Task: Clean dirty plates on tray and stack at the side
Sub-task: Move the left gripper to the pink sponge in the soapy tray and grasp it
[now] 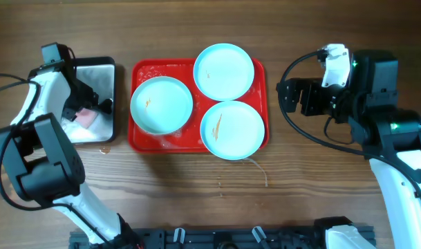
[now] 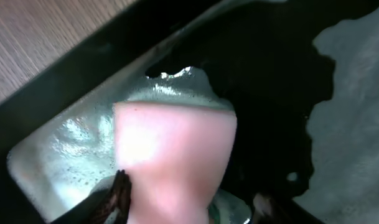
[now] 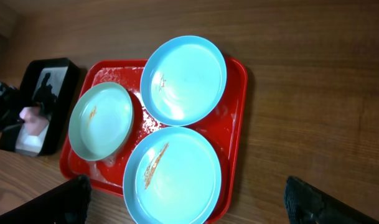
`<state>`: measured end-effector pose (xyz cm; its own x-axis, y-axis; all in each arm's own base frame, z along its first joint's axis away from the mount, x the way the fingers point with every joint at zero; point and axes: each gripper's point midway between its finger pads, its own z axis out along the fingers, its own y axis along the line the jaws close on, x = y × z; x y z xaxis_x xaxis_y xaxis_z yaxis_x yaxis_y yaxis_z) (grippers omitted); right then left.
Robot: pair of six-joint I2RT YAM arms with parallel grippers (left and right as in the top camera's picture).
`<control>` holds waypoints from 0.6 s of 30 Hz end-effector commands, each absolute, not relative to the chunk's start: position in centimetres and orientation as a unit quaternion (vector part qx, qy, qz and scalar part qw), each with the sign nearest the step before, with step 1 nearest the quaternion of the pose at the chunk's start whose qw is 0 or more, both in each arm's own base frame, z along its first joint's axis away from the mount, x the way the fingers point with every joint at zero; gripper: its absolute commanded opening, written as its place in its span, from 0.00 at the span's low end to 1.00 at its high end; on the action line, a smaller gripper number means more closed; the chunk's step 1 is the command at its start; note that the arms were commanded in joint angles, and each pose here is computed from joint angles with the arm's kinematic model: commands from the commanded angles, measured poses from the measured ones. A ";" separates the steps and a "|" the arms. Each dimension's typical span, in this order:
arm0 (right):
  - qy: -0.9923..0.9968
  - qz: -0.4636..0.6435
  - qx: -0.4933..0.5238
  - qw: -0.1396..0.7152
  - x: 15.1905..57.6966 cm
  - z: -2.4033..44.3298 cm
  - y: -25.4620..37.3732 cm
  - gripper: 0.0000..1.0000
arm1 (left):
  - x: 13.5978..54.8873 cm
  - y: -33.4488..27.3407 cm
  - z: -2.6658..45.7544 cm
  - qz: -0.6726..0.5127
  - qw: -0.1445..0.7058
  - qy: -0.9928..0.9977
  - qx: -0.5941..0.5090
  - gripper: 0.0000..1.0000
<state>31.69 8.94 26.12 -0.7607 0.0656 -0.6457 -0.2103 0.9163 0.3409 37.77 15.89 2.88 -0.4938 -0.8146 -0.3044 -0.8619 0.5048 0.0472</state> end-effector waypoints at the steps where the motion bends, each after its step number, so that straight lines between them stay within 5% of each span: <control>1: 0.913 0.206 -0.053 0.349 31.7 26.9 9.2 1.00 | 36.8 15.6 1.4 0.099 0.102 0.863 -0.485 0.62; 8: 0.913 0.206 -0.053 0.349 31.7 26.9 9.2 1.00 | 34.8 15.0 -0.6 0.104 0.078 0.866 -0.483 0.55; 11: 0.913 0.206 -0.053 0.349 31.7 26.9 9.2 1.00 | 34.9 14.8 -0.6 0.099 0.078 0.866 -0.483 0.24; 14: 0.913 0.206 -0.053 0.349 31.7 26.9 9.2 1.00 | 35.4 14.9 -0.1 0.094 0.086 0.866 -0.484 0.06; 18: 0.913 0.206 -0.053 0.348 31.6 26.8 9.2 1.00 | 38.2 14.9 3.0 0.062 0.134 0.862 -0.484 0.04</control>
